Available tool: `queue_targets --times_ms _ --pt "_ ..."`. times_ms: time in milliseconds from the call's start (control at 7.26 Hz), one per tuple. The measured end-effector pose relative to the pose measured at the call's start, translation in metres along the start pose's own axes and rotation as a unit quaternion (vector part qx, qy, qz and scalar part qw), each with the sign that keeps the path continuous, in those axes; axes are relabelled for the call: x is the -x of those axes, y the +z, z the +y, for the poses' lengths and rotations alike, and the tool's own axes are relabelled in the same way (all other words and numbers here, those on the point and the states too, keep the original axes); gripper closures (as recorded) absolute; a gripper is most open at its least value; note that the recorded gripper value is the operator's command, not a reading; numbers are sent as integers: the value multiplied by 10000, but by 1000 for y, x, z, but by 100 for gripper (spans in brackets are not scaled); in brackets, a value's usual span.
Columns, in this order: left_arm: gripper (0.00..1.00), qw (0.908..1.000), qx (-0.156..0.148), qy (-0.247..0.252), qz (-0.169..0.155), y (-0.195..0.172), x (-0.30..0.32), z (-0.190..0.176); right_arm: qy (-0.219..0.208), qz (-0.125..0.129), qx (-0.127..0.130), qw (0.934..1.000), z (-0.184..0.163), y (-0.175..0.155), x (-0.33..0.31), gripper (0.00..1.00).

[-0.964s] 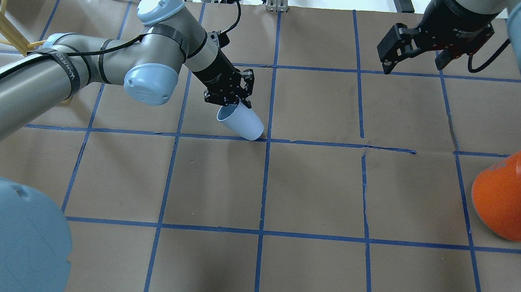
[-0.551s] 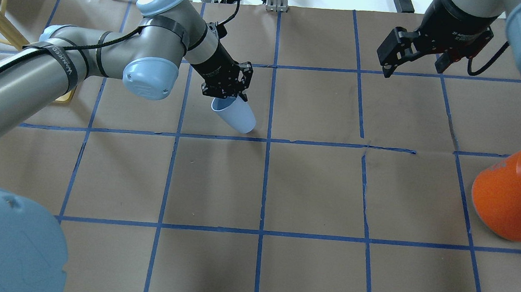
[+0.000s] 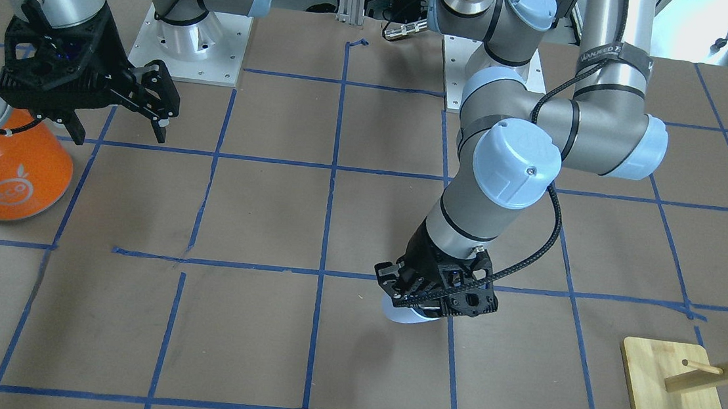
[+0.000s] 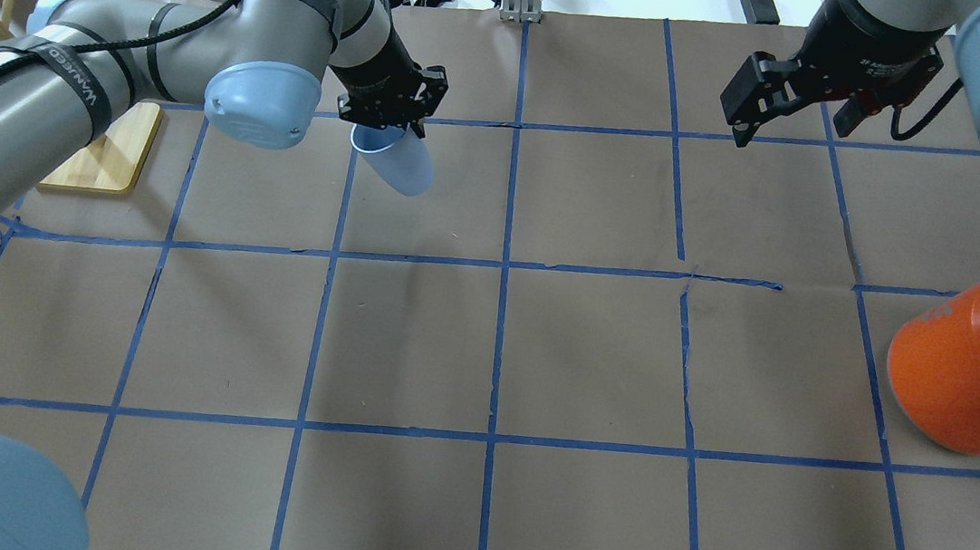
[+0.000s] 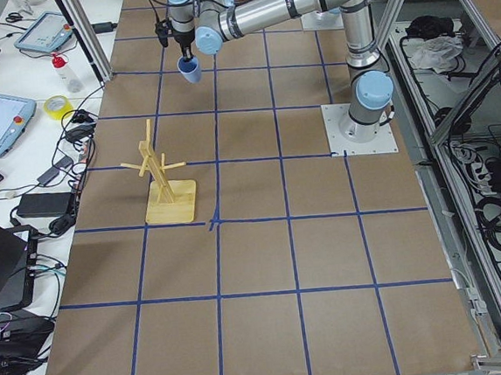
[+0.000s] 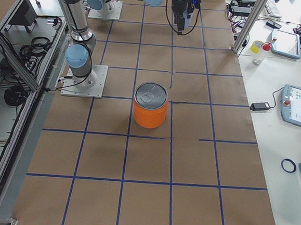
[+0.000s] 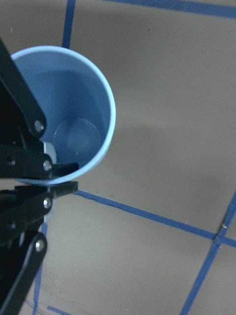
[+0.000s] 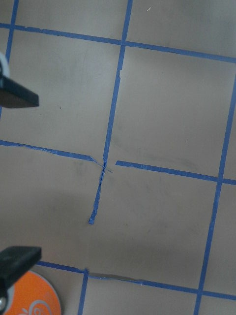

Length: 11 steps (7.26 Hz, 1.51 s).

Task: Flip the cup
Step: 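Lift the cup with the left gripper and rotate it upright, then lower the upright cup onto the table with the left gripper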

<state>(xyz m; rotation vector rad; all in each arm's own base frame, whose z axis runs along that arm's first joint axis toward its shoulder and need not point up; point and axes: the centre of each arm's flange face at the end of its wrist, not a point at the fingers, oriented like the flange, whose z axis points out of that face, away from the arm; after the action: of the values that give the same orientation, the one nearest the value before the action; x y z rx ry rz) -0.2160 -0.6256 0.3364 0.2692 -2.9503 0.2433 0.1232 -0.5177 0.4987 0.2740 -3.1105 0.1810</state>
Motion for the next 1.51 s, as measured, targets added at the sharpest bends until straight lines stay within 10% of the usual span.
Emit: queue_targets --times_ms 551,1514 --pt "100 9894 -622 1169 -591 -7 81 -49 2 -15 46 10000 1 4 0 0" --pt "100 9885 -384 1267 -730 50 141 -53 25 -17 82 10000 2 6 0 0"
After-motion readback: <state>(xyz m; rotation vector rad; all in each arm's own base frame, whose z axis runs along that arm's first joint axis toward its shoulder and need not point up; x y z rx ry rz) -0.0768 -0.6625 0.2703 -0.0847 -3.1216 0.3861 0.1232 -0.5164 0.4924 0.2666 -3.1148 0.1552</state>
